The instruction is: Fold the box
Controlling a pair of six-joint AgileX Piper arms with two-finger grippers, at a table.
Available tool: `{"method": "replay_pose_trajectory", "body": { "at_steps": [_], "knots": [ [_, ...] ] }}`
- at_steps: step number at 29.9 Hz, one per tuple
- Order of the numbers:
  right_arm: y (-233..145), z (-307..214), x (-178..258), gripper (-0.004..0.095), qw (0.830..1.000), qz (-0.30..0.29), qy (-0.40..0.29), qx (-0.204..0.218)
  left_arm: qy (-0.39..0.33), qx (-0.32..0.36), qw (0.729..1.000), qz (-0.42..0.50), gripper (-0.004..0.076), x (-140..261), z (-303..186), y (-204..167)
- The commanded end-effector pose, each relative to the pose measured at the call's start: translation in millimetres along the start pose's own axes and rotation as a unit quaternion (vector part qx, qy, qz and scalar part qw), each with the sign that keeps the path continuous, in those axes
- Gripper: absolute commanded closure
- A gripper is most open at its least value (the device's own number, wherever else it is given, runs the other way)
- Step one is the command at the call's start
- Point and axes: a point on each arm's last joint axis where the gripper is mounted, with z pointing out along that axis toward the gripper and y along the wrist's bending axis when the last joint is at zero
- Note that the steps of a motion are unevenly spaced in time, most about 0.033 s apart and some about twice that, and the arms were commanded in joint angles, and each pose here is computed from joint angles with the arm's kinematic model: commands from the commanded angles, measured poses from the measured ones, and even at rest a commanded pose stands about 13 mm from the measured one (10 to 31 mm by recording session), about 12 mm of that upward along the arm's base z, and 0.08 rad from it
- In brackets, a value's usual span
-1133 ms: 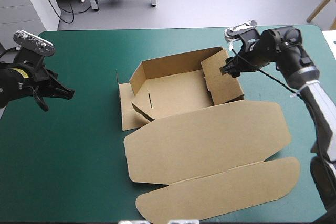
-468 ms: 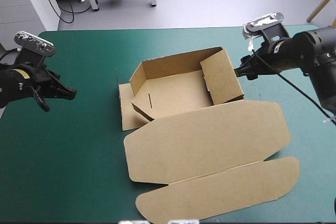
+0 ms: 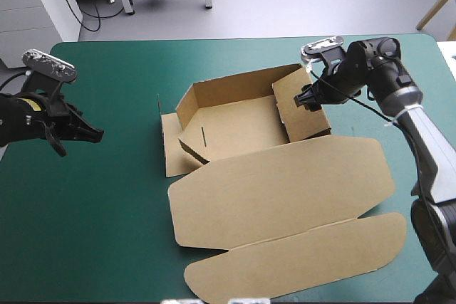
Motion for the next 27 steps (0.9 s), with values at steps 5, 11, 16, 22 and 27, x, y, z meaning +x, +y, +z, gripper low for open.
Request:
{"method": "replay_pose_trajectory", "body": {
  "at_steps": [5, 11, 16, 22, 27],
  "knots": [
    [-4.4, 28.7, -12.9, 0.0251, 1.0, 0.001, -0.016, 0.0, -0.036, -0.005, 0.999, -0.007, 0.0734, -4.0, -12.3, -0.3],
    [-6.4, 59.9, -15.3, 0.0251, 1.0, 0.005, -0.007, -0.003, -0.03, -0.003, 1.0, -0.007, 0.0734, -2.8, -12.2, -0.7],
    [-6.5, 71.5, -14.9, 0.0308, 1.0, 0.008, 0.002, -0.007, -0.019, 0.0, 1.0, -0.007, 0.0734, -1.0, -12.1, -1.3],
    [-6.4, 71.8, -14.4, 0.072, 1.0, 0.009, 0.005, -0.008, -0.013, 0.003, 1.0, -0.007, 0.0734, 0.2, -12.1, -1.7],
    [-6.2, 71.8, -13.7, 0.0923, 1.0, 0.01, 0.009, -0.008, -0.013, 0.003, 1.0, -0.007, 0.0734, 0.2, -12.1, -1.7]
  ]
}}
